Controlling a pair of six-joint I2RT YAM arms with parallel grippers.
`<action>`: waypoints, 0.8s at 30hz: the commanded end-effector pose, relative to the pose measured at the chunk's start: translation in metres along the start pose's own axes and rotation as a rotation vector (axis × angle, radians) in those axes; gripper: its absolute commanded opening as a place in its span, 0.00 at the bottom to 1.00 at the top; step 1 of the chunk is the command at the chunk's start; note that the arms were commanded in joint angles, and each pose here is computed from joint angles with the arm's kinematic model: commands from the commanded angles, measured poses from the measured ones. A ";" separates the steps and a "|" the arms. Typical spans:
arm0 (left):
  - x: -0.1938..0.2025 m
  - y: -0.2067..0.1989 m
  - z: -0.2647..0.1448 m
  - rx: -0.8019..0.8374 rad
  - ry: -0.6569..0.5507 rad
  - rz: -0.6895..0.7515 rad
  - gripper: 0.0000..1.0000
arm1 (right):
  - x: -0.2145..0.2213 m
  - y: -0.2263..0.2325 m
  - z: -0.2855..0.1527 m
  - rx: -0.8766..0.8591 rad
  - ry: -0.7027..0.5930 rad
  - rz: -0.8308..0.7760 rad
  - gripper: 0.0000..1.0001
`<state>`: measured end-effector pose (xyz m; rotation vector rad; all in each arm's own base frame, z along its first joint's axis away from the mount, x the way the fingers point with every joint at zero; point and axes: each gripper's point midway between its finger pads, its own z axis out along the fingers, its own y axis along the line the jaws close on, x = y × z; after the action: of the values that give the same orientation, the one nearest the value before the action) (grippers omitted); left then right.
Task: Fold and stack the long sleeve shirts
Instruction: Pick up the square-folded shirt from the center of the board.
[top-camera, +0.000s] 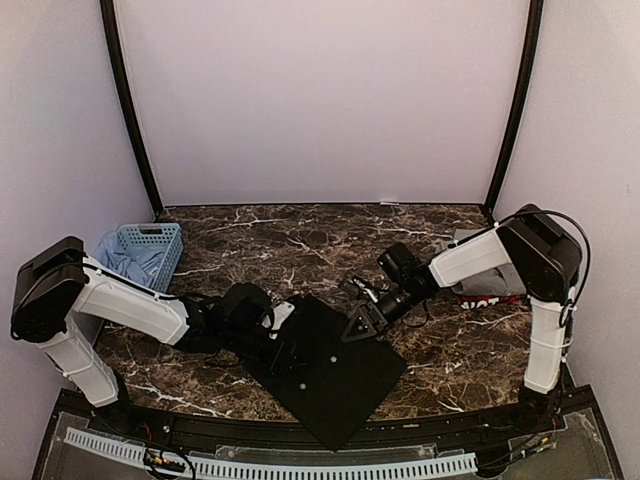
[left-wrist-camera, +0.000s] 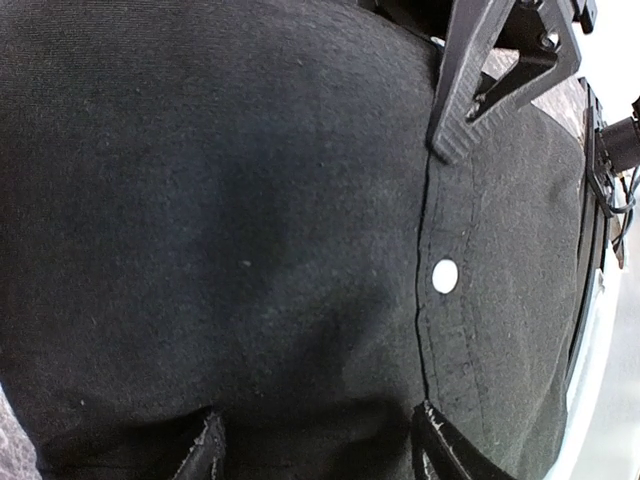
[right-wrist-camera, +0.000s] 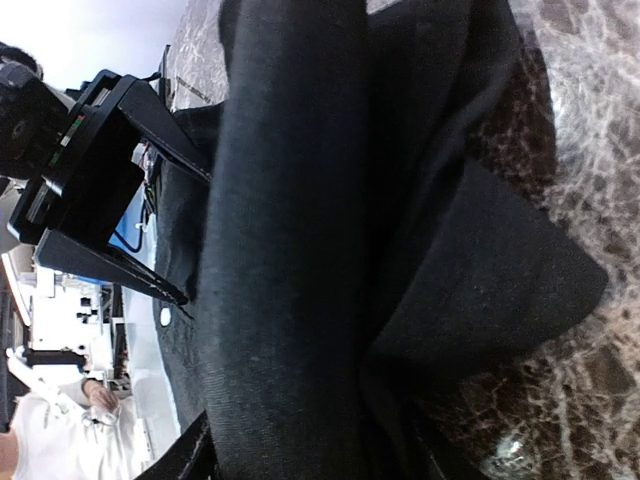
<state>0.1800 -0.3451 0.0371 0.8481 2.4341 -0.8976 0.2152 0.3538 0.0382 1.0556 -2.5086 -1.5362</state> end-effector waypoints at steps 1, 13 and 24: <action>0.004 0.006 0.001 -0.030 -0.007 -0.009 0.62 | 0.021 -0.001 0.013 -0.053 0.046 0.080 0.48; -0.026 0.017 -0.017 -0.144 -0.118 -0.028 0.64 | -0.002 0.019 -0.018 -0.119 -0.070 0.041 0.00; -0.089 0.029 -0.094 -0.344 -0.345 -0.062 0.92 | -0.012 -0.024 -0.179 0.697 -0.206 0.180 0.00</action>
<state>0.2345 -0.3158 0.1108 0.5443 2.2703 -0.6375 0.2746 0.2716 0.1017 0.7691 -2.9434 -1.3859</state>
